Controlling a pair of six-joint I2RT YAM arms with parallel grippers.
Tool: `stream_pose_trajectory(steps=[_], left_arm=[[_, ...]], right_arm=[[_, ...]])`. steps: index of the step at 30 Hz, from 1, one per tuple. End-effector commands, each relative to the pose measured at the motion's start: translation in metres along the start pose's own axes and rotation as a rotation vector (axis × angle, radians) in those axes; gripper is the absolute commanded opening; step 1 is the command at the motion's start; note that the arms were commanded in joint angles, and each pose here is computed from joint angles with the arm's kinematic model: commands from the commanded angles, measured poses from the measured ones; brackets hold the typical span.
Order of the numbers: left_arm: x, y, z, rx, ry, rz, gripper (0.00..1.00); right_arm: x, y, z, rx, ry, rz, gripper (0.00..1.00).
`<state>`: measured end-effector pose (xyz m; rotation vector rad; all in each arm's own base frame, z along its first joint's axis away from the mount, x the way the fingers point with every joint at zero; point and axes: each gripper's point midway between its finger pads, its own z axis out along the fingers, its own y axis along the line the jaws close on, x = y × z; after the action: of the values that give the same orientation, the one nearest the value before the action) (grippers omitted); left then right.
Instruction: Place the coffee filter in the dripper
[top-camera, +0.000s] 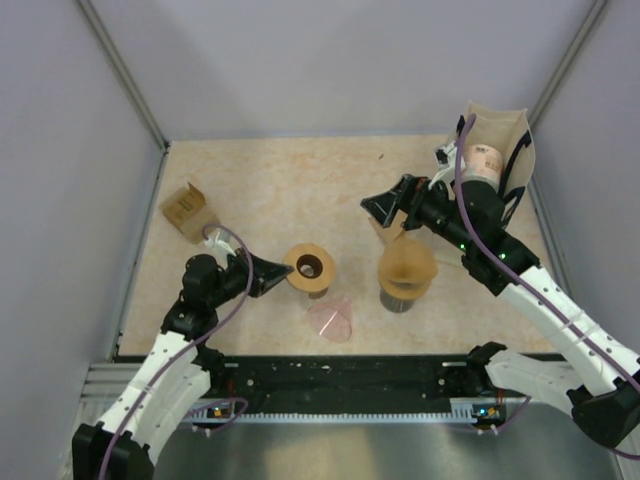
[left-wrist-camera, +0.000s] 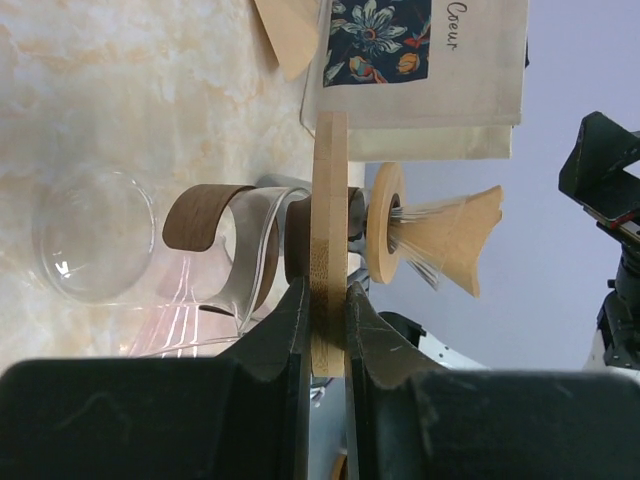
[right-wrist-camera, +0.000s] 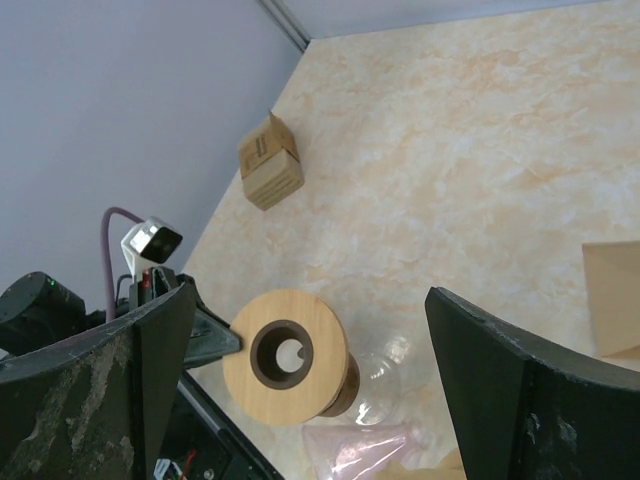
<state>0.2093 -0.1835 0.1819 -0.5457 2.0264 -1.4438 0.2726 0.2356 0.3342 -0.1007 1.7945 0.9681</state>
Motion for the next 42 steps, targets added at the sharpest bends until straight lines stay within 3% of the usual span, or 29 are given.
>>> stream_pose_trajectory(steps=[1,9,13,18,23,31,42], left_arm=[[-0.005,-0.010,0.002,0.041,-0.017,-0.004,0.00],[-0.008,0.009,-0.005,-0.046,-0.069,0.034,0.00],[0.000,0.010,-0.005,-0.054,-0.013,0.051,0.09],[0.003,0.013,-0.001,-0.056,0.016,0.034,0.04],[0.004,0.021,0.002,-0.083,0.028,0.024,0.16],[0.007,0.040,0.006,-0.136,0.038,0.010,0.17],[0.010,0.061,0.005,-0.218,0.055,0.024,0.30]], right_arm=[[-0.008,0.005,-0.001,-0.014,-0.019,-0.004,0.99],[-0.009,0.007,-0.001,-0.025,-0.023,0.005,0.99],[-0.009,0.007,-0.001,-0.026,-0.027,0.009,0.99],[-0.009,0.007,-0.001,-0.026,-0.031,0.015,0.99],[-0.012,0.008,-0.004,-0.026,-0.047,0.013,0.99],[-0.014,0.006,-0.009,-0.018,-0.070,0.012,0.99],[-0.011,0.007,-0.011,-0.034,-0.072,0.021,0.99]])
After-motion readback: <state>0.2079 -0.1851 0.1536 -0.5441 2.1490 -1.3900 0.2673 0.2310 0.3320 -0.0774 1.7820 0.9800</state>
